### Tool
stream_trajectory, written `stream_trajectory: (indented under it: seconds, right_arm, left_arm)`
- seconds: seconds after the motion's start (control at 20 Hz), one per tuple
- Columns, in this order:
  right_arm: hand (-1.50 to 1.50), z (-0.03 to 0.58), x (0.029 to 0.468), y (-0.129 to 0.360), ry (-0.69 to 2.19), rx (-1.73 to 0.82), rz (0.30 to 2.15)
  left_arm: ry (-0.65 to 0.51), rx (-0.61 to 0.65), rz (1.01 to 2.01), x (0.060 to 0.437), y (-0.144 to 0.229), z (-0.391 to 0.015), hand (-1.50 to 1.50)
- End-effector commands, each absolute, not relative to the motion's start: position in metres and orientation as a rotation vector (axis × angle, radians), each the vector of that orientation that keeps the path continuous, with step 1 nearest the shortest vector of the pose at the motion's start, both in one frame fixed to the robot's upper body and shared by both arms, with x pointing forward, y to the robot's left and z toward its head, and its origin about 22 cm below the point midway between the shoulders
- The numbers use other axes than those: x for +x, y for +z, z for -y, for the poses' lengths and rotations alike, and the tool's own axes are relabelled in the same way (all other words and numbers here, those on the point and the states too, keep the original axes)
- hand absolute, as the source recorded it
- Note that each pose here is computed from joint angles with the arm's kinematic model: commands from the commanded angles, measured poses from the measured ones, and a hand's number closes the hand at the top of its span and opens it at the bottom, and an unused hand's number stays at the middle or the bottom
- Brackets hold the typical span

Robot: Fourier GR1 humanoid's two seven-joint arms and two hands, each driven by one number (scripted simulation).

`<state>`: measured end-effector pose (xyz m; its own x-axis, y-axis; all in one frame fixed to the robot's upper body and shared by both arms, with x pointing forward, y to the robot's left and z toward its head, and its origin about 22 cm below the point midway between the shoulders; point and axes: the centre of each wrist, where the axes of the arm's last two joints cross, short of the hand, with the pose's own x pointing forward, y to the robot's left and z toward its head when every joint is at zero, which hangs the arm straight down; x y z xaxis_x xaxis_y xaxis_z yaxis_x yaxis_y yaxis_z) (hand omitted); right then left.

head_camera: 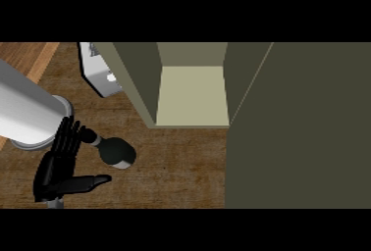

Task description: Pick up the wine, place it into the cabinet and close the cabinet

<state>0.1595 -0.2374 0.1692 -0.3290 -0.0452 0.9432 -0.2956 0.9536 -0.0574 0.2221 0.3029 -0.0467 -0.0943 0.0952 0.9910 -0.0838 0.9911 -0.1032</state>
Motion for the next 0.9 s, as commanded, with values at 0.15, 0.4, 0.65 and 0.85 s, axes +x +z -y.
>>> stream_trajectory:
  seconds: [0.15,0.4,0.65,0.85]
  right_arm:
    - [-1.50,0.237,0.164,0.194,0.255,0.268,1.905]
    - [-1.50,0.246,0.145,0.166,0.261,0.265,1.896]
    - [-1.50,0.245,0.164,0.170,0.253,0.254,1.903]
    - [-1.50,0.242,0.174,0.166,0.261,0.256,1.905]
  left_arm:
    - [0.169,-0.037,1.640,0.220,-0.083,-0.303,-1.50]
    - [0.158,-0.064,1.611,0.235,-0.091,-0.287,-1.50]
    - [0.139,-0.041,1.589,0.239,-0.122,-0.293,-1.50]
    - [0.163,-0.064,1.584,0.249,-0.122,-0.298,-1.50]
